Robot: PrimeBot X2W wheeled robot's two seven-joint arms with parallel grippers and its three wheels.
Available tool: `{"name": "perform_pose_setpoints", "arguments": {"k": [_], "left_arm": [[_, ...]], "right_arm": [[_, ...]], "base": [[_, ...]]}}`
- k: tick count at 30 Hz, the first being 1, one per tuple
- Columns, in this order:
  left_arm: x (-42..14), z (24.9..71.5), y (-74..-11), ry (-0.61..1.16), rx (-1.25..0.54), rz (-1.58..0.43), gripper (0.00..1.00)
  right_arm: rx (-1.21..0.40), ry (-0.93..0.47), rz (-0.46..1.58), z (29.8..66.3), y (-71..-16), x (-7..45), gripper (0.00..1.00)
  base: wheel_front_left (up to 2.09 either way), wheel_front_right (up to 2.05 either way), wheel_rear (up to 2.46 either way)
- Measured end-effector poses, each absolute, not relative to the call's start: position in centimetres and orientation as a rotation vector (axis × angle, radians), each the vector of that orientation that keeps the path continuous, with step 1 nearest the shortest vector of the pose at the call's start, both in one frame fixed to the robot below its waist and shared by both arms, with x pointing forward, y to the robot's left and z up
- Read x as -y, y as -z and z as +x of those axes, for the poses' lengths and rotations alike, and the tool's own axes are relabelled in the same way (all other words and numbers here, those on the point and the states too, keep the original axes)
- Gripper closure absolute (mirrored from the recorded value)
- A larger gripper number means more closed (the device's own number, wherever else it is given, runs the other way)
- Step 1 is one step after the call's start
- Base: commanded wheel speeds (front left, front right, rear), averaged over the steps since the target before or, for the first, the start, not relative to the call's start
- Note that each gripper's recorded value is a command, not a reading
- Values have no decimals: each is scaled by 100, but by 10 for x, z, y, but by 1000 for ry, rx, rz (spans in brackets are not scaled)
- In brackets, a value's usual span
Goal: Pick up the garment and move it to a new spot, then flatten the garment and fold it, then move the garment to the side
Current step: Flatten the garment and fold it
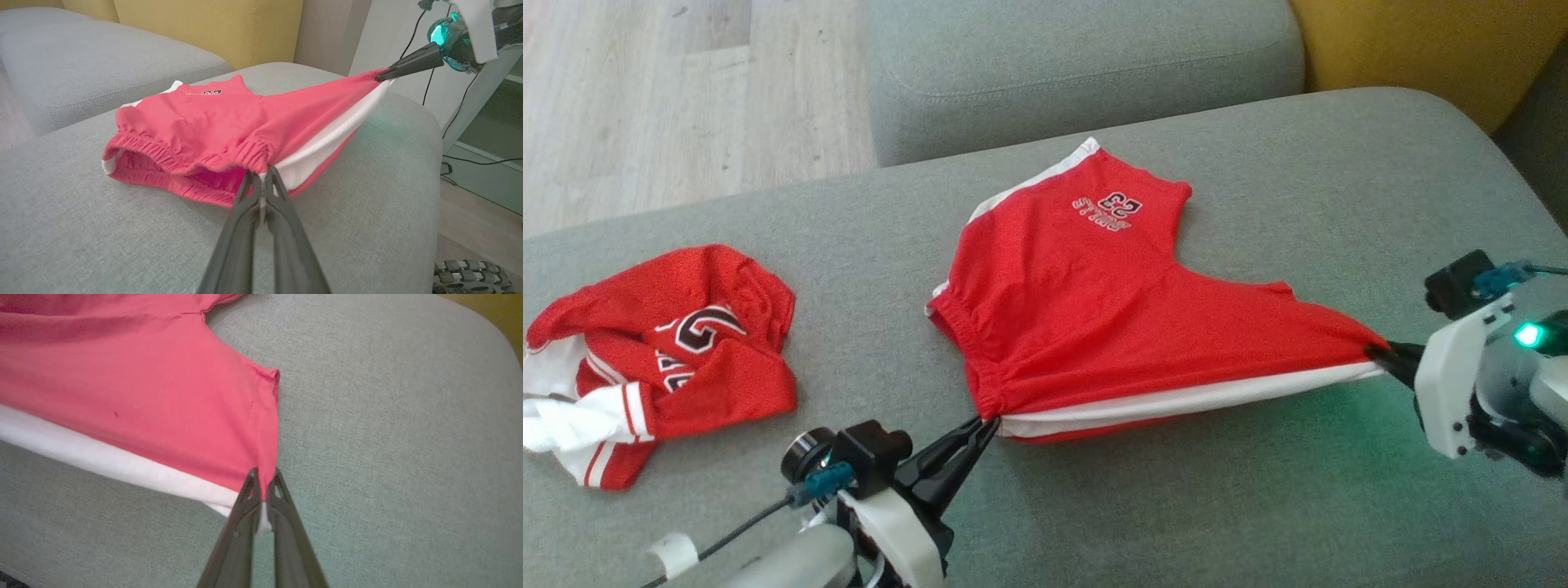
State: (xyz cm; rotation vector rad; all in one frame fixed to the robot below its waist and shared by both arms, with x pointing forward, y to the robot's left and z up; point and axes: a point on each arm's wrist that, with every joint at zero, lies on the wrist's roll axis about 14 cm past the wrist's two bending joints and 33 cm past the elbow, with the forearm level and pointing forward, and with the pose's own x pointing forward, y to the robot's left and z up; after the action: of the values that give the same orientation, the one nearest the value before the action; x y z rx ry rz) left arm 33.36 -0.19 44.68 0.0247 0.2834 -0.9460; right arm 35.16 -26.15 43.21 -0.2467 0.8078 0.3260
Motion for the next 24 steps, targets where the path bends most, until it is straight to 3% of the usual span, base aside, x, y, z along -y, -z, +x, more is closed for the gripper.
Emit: {"name": "perform_pose_setpoints", "arguments": {"k": [14,24], "left_arm": [[0,346,-462,867,-245,-42,100],[-15,396,-476,776,-190,-59,100]], "right_arm": [[-598,-306,-211,386,-458,261,100],[-425,-334,-306,466,-492,237,100]], "base": [[0,0,0],[0,0,0]]}}
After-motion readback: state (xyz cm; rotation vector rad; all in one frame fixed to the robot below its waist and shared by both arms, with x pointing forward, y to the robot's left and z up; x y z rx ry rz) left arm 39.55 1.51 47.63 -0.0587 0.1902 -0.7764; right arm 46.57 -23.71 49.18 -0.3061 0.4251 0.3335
